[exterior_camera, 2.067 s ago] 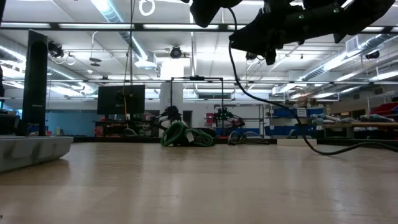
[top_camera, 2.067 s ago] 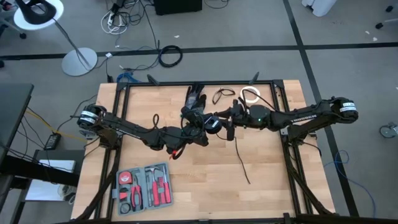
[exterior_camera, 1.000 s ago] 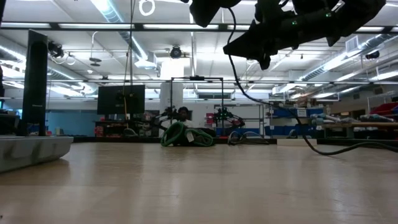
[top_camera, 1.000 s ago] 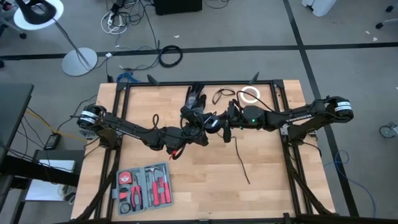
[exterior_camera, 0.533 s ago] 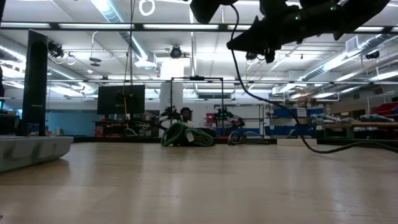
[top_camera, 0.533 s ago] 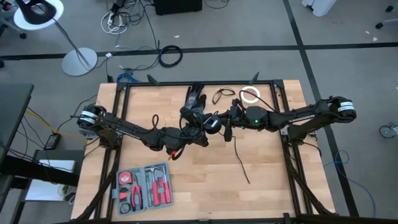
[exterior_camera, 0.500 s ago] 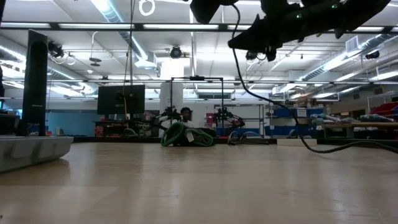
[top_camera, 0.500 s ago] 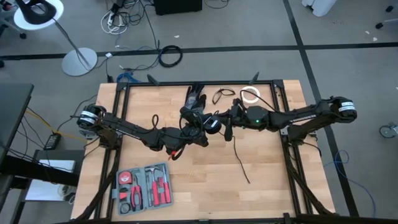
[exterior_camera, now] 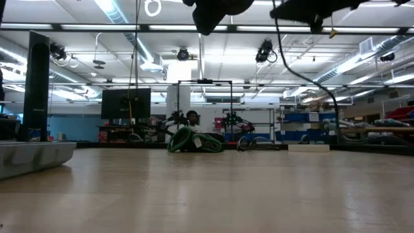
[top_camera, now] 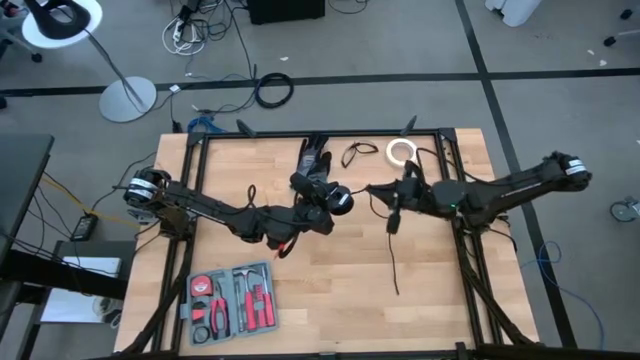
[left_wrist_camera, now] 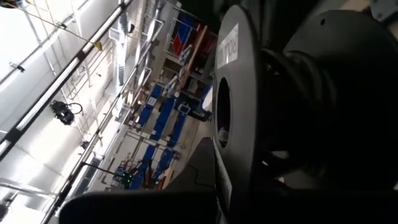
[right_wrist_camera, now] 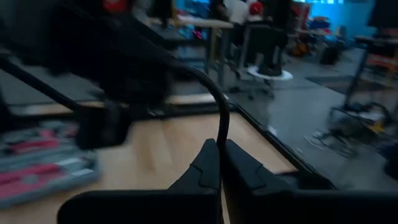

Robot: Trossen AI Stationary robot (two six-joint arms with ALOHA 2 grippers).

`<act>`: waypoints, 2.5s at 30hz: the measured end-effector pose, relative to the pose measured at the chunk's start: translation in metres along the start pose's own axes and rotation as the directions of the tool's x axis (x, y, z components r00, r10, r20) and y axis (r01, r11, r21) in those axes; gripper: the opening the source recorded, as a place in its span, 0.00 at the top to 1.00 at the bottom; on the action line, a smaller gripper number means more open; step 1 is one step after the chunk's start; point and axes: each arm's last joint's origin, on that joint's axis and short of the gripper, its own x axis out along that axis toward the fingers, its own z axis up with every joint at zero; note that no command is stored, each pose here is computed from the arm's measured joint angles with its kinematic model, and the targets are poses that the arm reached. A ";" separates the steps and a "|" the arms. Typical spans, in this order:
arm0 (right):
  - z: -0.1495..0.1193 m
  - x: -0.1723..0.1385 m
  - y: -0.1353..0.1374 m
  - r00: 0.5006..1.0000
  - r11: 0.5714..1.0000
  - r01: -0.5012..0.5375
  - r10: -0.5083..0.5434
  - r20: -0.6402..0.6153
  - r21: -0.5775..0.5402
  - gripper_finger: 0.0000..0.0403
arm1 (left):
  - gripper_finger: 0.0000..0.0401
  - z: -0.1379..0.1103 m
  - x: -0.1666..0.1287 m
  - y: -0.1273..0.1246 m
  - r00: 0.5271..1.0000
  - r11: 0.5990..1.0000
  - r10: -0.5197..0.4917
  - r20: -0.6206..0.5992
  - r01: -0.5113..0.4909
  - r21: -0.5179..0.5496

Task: Coil cords
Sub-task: Coil the black wire into a spool

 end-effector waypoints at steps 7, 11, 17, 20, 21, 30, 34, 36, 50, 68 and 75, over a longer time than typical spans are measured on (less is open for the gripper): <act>0.001 -0.006 0.028 0.992 0.994 -0.113 0.112 0.054 0.015 1.00 | 1.00 -0.002 0.003 0.001 0.999 1.000 0.000 -0.038 -0.001 -0.003; -0.001 -0.002 0.043 0.988 0.989 -0.150 0.150 0.042 -0.002 1.00 | 1.00 0.001 0.009 0.007 0.998 1.000 -0.020 -0.066 0.018 -0.024; 0.009 0.003 0.061 0.988 0.989 -0.141 0.143 0.059 -0.047 1.00 | 1.00 0.003 0.016 0.013 0.994 0.994 -0.068 -0.082 0.060 -0.096; 0.015 0.009 0.067 0.987 0.988 -0.137 0.142 0.069 -0.064 1.00 | 1.00 0.004 0.016 0.014 0.995 0.991 -0.076 -0.068 0.067 -0.118; 0.015 0.012 0.069 0.988 0.988 -0.137 0.141 0.070 -0.067 1.00 | 1.00 0.004 0.016 0.014 0.995 0.990 -0.076 -0.066 0.068 -0.125; 0.005 0.042 0.078 0.992 0.985 -0.120 0.122 0.010 -0.128 1.00 | 1.00 0.006 0.016 0.013 0.991 0.945 -0.131 0.023 0.132 -0.298; 0.002 0.051 0.072 0.995 0.988 -0.095 0.095 -0.001 -0.122 1.00 | 1.00 0.009 0.013 0.011 0.988 0.929 -0.146 0.044 0.152 -0.337; 0.002 0.053 0.070 0.995 0.989 -0.099 0.100 0.003 -0.112 1.00 | 1.00 0.010 0.012 0.011 0.986 0.919 -0.154 0.058 0.165 -0.357; -0.009 0.034 0.073 0.988 0.993 -0.054 0.038 -0.149 -0.104 1.00 | 1.00 0.004 0.022 0.018 0.950 0.866 -0.311 -0.029 0.271 -0.421; 0.023 0.016 0.065 1.000 0.996 -0.008 0.008 -0.002 -0.084 1.00 | 1.00 0.004 0.047 0.028 0.910 0.804 -0.410 -0.052 0.334 -0.492; 0.028 0.030 0.070 1.000 0.991 -0.030 0.030 -0.006 -0.128 1.00 | 1.00 0.022 0.057 0.032 0.902 0.801 -0.432 -0.025 0.371 -0.470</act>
